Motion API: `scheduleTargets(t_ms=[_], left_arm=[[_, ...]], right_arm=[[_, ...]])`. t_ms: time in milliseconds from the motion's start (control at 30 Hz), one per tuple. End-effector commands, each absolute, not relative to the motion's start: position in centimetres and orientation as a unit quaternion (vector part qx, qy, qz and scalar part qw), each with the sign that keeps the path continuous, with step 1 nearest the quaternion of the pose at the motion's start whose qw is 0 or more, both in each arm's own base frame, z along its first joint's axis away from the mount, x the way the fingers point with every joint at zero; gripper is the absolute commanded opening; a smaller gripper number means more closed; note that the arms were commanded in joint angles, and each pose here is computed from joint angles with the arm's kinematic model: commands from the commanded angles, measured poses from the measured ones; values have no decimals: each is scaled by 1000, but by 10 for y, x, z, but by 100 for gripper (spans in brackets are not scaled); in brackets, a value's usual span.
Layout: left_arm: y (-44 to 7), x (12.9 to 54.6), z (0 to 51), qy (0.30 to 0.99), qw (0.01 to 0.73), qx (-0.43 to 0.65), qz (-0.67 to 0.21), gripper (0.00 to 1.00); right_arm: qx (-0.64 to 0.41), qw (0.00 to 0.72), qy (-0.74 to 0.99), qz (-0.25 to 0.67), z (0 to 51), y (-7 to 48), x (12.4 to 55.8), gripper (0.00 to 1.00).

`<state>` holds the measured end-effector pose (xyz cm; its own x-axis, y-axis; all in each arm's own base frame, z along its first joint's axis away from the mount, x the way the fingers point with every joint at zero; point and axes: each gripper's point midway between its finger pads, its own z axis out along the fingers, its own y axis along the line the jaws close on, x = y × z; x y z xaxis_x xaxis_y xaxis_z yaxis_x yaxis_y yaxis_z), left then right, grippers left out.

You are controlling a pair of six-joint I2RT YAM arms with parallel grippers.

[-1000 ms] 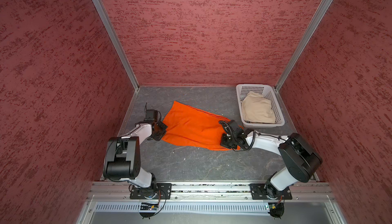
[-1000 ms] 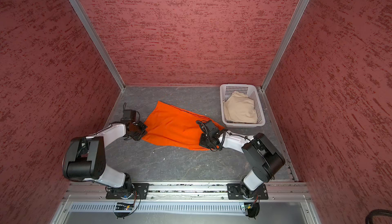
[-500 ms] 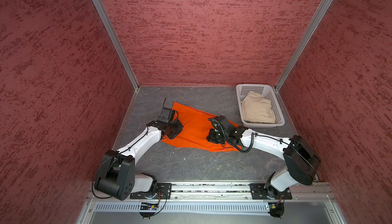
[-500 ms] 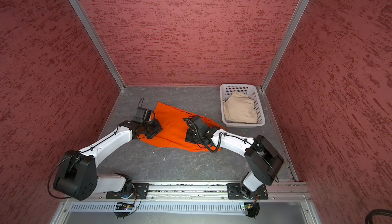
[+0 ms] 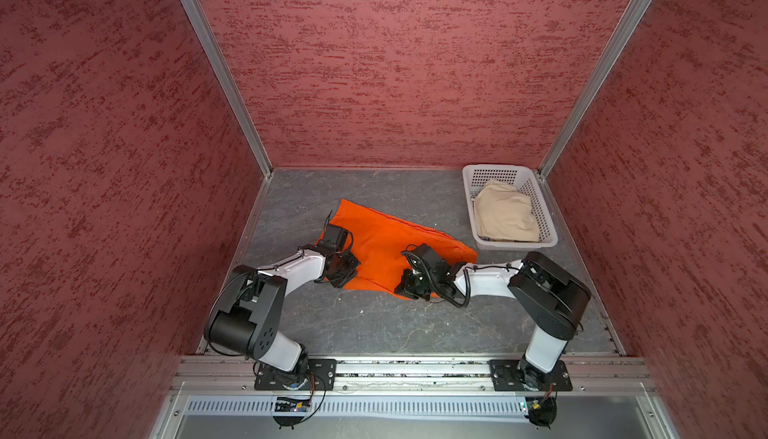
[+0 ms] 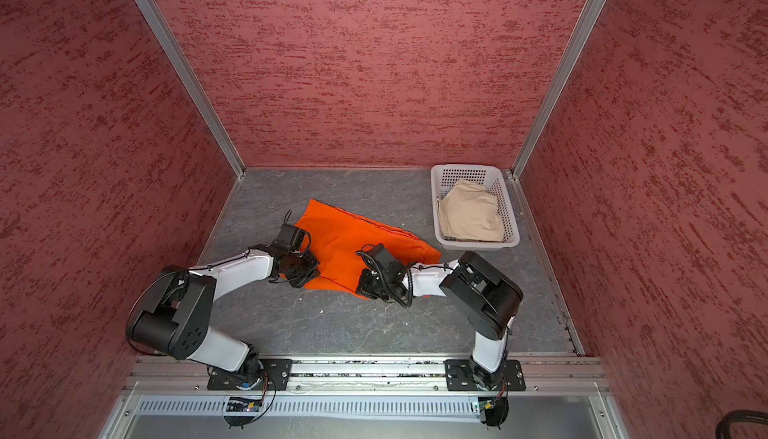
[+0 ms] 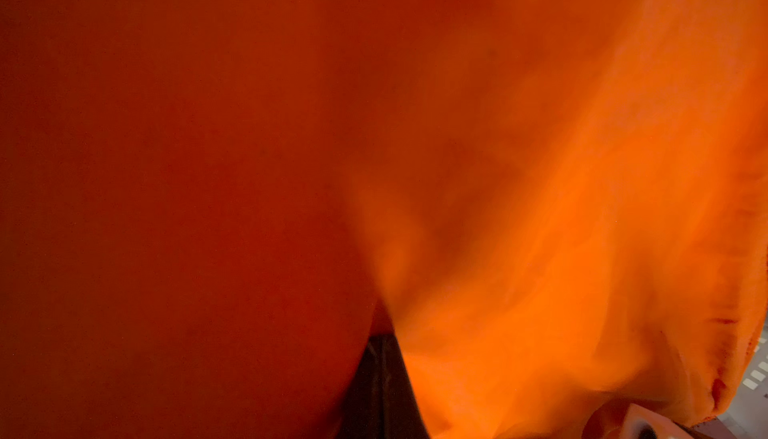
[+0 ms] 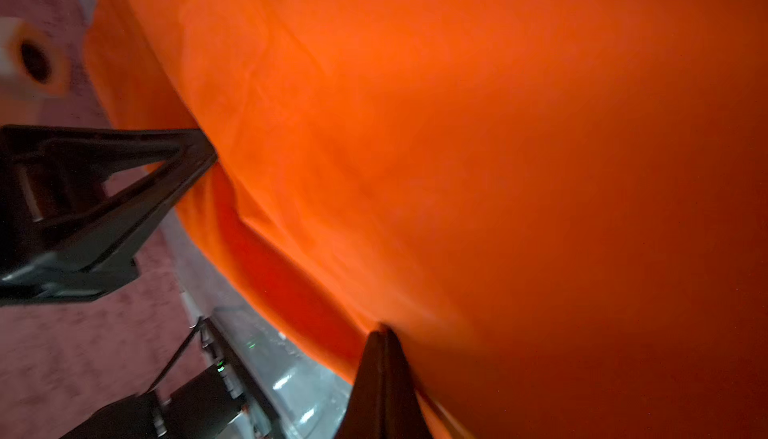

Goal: Fold and stack the shorts

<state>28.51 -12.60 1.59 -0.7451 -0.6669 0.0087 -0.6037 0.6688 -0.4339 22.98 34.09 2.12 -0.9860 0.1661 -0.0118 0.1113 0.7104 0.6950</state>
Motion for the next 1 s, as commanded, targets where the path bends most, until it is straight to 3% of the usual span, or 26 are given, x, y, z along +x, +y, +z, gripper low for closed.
scheduleTargets(t_ms=[0, 200, 400, 533, 767, 967], left_arm=[[-101, 260, -15, 913, 50, -373, -156, 0], [-92, 251, -10, 910, 52, -377, -162, 0], [-118, 272, 50, 910, 108, -325, -234, 0], [-150, 279, 82, 914, 132, -276, -268, 0], [-181, 260, 49, 924, 74, -272, -260, 0], [-166, 238, 17, 919, 37, -318, -230, 0]], right_arm=[[142, 14, 939, 314, -10, 293, 212, 0], [157, 17, 947, 278, -11, 255, 196, 0], [98, 102, 936, 323, 67, 278, 233, 2], [102, 129, 925, 342, 89, 283, 257, 2], [106, 110, 920, 361, 66, 298, 271, 0], [134, 78, 932, 326, 28, 270, 264, 0]])
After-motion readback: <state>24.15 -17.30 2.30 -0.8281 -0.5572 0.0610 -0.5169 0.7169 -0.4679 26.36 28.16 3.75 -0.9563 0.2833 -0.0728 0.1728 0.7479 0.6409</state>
